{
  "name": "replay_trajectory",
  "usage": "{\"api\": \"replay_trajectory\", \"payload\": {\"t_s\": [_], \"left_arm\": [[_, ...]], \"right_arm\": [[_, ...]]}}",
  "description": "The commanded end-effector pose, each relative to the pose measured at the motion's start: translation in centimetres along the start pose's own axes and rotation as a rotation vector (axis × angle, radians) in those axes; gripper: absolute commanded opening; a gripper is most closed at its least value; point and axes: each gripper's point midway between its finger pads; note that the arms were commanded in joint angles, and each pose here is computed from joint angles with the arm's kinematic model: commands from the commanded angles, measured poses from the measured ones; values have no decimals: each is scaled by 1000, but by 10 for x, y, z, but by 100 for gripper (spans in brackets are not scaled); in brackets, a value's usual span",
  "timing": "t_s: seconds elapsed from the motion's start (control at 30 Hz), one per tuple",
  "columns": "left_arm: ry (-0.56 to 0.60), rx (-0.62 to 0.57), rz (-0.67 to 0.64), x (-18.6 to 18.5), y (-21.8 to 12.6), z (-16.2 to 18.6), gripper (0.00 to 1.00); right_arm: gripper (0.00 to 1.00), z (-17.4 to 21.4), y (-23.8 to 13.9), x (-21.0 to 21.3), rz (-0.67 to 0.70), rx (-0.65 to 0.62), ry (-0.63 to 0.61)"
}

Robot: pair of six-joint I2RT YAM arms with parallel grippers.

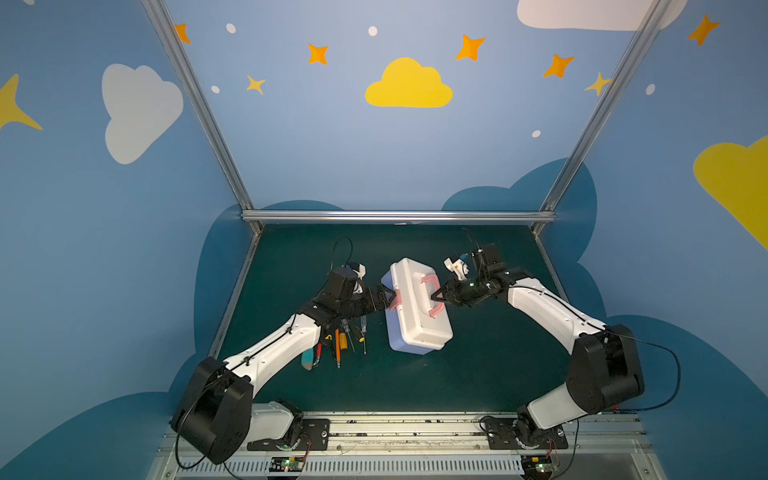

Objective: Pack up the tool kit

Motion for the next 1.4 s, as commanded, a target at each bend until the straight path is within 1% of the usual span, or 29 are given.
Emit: {"api": "replay_trajectory", "payload": {"t_s": [0.0, 0.2, 0.43, 0.7, 1.0, 1.2, 1.37], "left_arm": [[-8, 33, 80, -34, 4, -2, 100], [24, 76, 108, -63, 10, 4, 100], [20, 121, 124, -73, 17, 12, 100], [29, 155, 106, -75, 26, 20, 100], [46, 158, 119, -82, 32, 18, 100], [41, 186, 109, -79, 38, 24, 100], [50, 192, 67, -72, 40, 26, 100]], "right_arm": [[0, 17, -4, -20, 92, 29, -12], [0, 22, -5, -34, 164, 29, 7], [0, 25, -3, -44, 191, 37, 19], [0, 28, 1, -54, 215, 46, 45], [0, 28, 0, -57, 224, 46, 62], [0, 34, -1, -62, 238, 52, 71], [0, 35, 1, -63, 233, 51, 73]]}}
Point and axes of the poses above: each gripper's point midway between its finger pads, its own y axis out along the fingers, its own x axis along the line the jaws close on, z = x × y, and after that the axes turned 6 degrees about -y, right-handed
